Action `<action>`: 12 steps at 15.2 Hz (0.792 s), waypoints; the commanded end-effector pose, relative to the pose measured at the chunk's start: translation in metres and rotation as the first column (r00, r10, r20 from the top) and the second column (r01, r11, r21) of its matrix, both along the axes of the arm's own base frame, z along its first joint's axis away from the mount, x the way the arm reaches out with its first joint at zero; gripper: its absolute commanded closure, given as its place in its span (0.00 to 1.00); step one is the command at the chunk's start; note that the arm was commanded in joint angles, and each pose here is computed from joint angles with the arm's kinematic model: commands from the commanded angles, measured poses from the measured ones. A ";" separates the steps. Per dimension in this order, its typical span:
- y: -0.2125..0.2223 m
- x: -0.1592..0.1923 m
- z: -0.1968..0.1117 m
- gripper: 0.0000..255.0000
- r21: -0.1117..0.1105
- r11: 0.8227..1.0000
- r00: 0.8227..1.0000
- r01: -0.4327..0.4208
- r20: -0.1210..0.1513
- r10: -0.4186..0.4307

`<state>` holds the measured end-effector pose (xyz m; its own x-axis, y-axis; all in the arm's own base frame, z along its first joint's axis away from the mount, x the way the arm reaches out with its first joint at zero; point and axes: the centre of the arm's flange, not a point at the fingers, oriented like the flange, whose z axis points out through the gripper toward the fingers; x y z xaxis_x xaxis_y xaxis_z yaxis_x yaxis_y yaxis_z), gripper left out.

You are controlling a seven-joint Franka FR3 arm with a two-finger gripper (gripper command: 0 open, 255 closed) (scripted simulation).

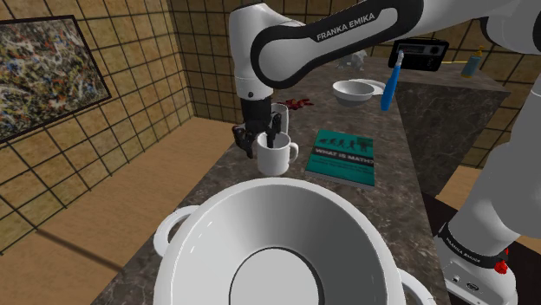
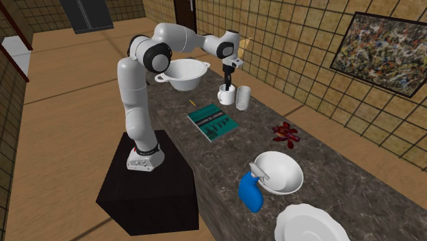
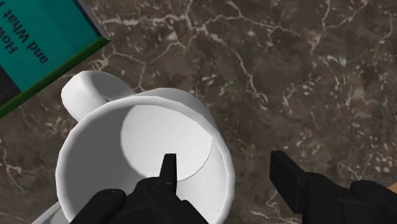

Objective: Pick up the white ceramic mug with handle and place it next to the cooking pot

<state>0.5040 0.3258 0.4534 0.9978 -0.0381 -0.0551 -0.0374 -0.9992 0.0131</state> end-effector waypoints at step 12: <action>0.001 0.003 0.050 0.00 0.000 1.000 1.000 0.000 0.000 0.000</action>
<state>0.5068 0.3262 0.5029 0.9978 -0.0381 -0.0547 -0.0374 -0.9992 0.0129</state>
